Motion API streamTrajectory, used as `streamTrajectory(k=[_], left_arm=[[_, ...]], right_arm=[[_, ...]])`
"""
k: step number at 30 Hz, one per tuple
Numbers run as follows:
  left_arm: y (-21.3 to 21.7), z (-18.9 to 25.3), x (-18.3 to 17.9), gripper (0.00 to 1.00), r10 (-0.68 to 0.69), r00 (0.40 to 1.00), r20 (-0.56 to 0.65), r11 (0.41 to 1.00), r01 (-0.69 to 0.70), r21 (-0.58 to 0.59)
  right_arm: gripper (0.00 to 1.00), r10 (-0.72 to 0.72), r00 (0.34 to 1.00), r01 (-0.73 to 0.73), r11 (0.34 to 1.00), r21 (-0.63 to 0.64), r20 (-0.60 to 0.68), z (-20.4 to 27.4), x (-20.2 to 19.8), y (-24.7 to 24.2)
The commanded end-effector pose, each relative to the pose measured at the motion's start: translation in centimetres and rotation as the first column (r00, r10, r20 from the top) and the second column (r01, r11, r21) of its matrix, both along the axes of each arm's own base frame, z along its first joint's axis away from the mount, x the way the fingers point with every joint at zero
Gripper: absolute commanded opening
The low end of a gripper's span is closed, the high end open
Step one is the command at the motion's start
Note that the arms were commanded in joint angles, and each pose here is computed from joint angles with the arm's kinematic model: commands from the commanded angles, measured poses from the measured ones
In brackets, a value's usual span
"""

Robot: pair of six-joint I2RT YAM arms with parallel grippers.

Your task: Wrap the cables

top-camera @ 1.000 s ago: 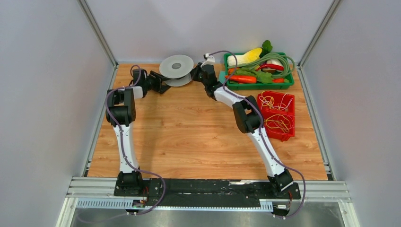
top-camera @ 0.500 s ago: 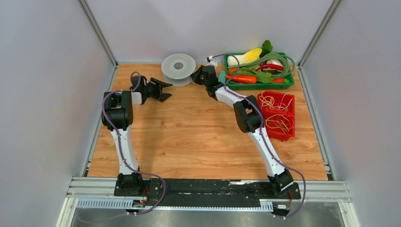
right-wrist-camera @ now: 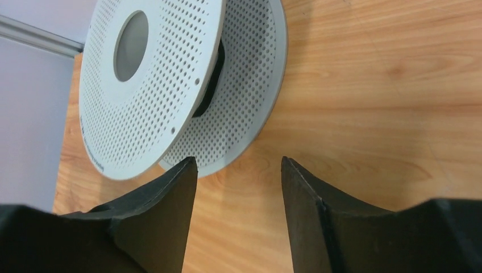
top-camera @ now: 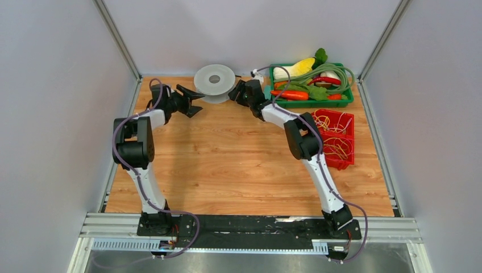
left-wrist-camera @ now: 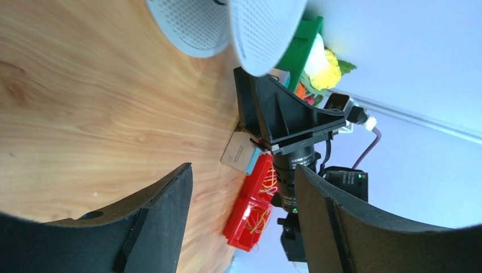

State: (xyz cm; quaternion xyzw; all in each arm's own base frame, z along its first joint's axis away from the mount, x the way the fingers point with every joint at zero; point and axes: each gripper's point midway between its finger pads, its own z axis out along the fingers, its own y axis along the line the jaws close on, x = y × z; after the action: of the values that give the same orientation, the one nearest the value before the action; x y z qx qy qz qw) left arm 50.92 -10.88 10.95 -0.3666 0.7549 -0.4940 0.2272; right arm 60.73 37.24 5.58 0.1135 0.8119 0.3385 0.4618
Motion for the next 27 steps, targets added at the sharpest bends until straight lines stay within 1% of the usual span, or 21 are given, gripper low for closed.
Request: streamTrajectory(k=[1,3,4,6,8,9,10,11,14,16,17,19,21,23,24,25,27], left_arm=[[0.4,6.0,-1.5,0.74,-0.038,0.989,0.146,0.994,0.023,0.107],[0.5,7.4,-2.6,0.74,-0.071,0.982,0.177,0.984,0.040,0.173],[0.7,8.0,-3.2,0.74,-0.080,0.980,0.180,0.978,0.042,0.206],[1.1,9.2,-4.7,0.74,-0.109,0.977,0.185,0.957,0.053,0.286],[1.8,9.9,-6.7,0.74,-0.140,0.977,0.158,0.923,0.071,0.377],[1.8,10.5,-7.5,0.74,-0.165,0.973,0.164,0.910,0.086,0.406],[1.9,11.0,-8.6,0.74,-0.193,0.968,0.160,0.894,0.106,0.436],[1.8,11.9,-9.7,0.74,-0.225,0.960,0.169,0.881,0.126,0.455],[1.5,12.9,-13.2,0.75,-0.313,0.937,0.156,0.840,0.196,0.506],[1.3,14.1,-15.6,0.75,-0.366,0.914,0.177,0.812,0.221,0.540],[1.4,14.2,-16.7,0.75,-0.386,0.907,0.166,0.794,0.235,0.561],[1.6,14.8,-19.0,0.75,-0.438,0.886,0.153,0.743,0.261,0.617],[2.5,15.0,-21.0,0.75,-0.473,0.874,0.109,0.671,0.277,0.688],[3.2,15.9,-22.7,0.75,-0.526,0.844,0.103,0.590,0.275,0.759],[3.5,16.4,-23.4,0.75,-0.544,0.832,0.106,0.558,0.265,0.786],[4.0,16.8,-24.1,0.75,-0.565,0.820,0.098,0.517,0.259,0.816],[5.2,17.6,-25.3,0.76,-0.576,0.815,0.065,0.437,0.240,0.867]], right_arm=[[0.61,-0.003,0.997,0.003,1.000,-0.008,0.071,7.5,-1.1,-1.5],[0.63,-0.002,0.997,0.002,1.000,-0.009,0.075,9.4,-2.1,-2.0],[0.66,0.002,0.998,-0.001,1.000,-0.022,0.070,9.8,-2.6,-2.3],[0.73,0.001,0.998,0.001,0.999,-0.035,0.063,11.4,-3.9,-3.2],[0.80,0.022,0.998,-0.019,0.998,-0.057,0.060,12.8,-5.4,-3.9],[0.85,0.031,0.997,-0.026,0.997,-0.073,0.065,13.4,-6.1,-4.3],[0.88,0.080,0.994,-0.074,0.994,-0.078,0.077,14.6,-7.3,-4.2],[0.91,0.102,0.992,-0.095,0.991,-0.097,0.073,15.3,-8.6,-4.7],[1.00,0.176,0.976,-0.156,0.976,-0.152,0.126,18.5,-11.6,-5.8],[1.00,0.231,0.958,-0.194,0.957,-0.214,0.167,21.3,-13.7,-7.0],[1.00,0.256,0.948,-0.209,0.948,-0.240,0.188,22.6,-14.7,-7.4],[1.00,0.302,0.929,-0.231,0.925,-0.301,0.216,24.4,-16.9,-8.9],[1.00,0.360,0.898,-0.259,0.898,-0.356,0.254,26.6,-19.5,-10.3],[1.00,0.398,0.874,-0.265,0.871,-0.414,0.278,28.0,-22.0,-11.9],[1.00,0.401,0.871,-0.256,0.864,-0.433,0.284,28.2,-23.1,-13.0],[1.00,0.393,0.860,-0.228,0.867,-0.444,0.326,29.8,-24.6,-14.4],[1.00,0.351,0.881,-0.177,0.866,-0.467,0.316,29.0,-26.4,-17.5]])
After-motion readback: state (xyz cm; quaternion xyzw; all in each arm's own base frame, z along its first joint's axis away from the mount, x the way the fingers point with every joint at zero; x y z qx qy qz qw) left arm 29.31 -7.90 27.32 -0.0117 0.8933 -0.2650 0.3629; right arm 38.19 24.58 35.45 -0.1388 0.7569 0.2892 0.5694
